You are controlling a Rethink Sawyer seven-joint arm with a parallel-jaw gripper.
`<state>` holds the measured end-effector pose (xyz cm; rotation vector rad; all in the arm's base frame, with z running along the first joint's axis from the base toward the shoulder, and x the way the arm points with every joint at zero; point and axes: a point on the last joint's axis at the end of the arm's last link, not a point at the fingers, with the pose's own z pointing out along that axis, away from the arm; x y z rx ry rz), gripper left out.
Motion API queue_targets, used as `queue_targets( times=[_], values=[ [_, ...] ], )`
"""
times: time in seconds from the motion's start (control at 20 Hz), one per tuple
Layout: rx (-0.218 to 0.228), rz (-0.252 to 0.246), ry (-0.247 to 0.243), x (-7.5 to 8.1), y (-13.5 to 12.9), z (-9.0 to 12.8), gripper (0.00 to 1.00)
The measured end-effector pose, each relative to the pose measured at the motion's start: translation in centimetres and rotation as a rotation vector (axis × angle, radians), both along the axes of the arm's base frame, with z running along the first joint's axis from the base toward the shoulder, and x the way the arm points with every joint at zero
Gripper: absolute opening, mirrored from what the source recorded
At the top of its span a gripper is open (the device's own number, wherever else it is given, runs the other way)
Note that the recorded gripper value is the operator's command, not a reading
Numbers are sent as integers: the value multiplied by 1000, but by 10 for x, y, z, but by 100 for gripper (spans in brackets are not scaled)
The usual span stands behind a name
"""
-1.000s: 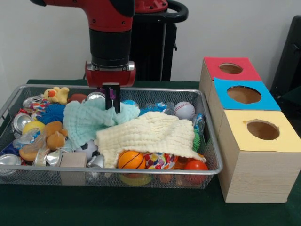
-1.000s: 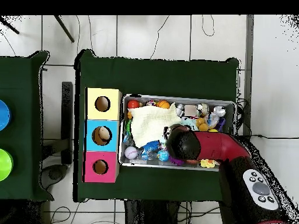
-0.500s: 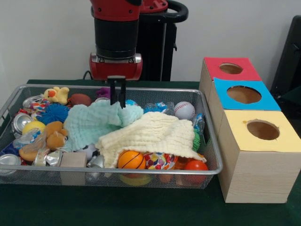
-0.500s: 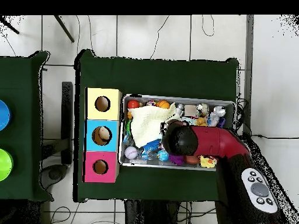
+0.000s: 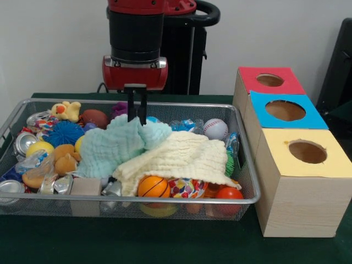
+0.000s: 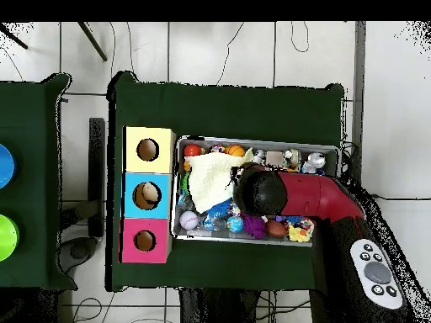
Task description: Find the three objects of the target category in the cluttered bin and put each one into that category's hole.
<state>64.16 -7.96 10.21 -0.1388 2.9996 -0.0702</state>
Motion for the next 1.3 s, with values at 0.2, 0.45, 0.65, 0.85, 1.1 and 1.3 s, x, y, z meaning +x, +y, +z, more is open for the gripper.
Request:
queue_targets(
  times=[0.2,0.45,0.65,0.85,1.1,1.3],
  values=[
    [-9,2,-9,9,0,5,0],
    [-15,1,-7,17,2,14,0],
    [-20,0,8,23,5,24,0],
    [-23,-3,17,30,9,32,0],
    [-23,2,17,41,20,41,0],
    [-26,12,1,51,33,47,0]
  ],
)
